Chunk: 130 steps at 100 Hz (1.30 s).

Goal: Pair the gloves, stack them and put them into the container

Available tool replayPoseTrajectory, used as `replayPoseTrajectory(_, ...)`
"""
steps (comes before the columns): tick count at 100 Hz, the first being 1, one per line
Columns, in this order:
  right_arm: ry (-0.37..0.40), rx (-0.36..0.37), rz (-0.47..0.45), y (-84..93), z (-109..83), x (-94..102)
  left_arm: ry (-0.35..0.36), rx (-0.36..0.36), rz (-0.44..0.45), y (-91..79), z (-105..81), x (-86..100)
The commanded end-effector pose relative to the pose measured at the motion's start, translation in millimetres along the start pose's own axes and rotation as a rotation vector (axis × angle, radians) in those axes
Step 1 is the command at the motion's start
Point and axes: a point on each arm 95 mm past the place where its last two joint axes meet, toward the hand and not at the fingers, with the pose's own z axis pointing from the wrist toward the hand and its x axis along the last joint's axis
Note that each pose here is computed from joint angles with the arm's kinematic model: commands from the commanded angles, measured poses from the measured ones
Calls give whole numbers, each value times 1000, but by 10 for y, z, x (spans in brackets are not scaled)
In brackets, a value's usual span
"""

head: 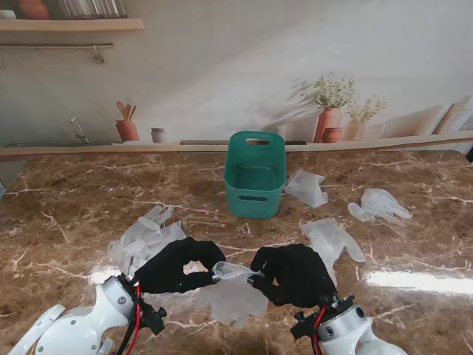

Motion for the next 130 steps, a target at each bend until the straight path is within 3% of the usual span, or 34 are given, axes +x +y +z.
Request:
replayPoseTrajectory(1,-13,40,18,-42,-40,1,-23,-40,-21,84,-59,-48)
replayPoseTrajectory(17,-81,131,44,-97,43,-112,-100,-71,-38,109,-24,-216)
replayPoseTrajectory(37,-187,236,32,-275,332,-472,-240,-70,-47,166,197,-598)
replayPoseTrajectory(54,-218,236,-13,-466,659,-821,-315,11,15,220,505,-878)
replayPoseTrajectory(72,-236,176,-79,-644,910,-1154,-352,103,110,238,810,-1050)
replayPoseTrajectory(94,-294,186,-99,-767,995,-1367,-396,90,259,224,1072,-1175)
replayPoseTrajectory(109,-314,209,-174,-793,1002,-1459,-437,67,286,279,1152,-1263)
replayPoseTrajectory(118,-348,222,-221,-788,985,-1497,-457,87,323,314,1175,-1330)
replayPoseTrajectory(130,-380,235,-312,-782,948,-1556,-505,99,308,366,1166,-1367)
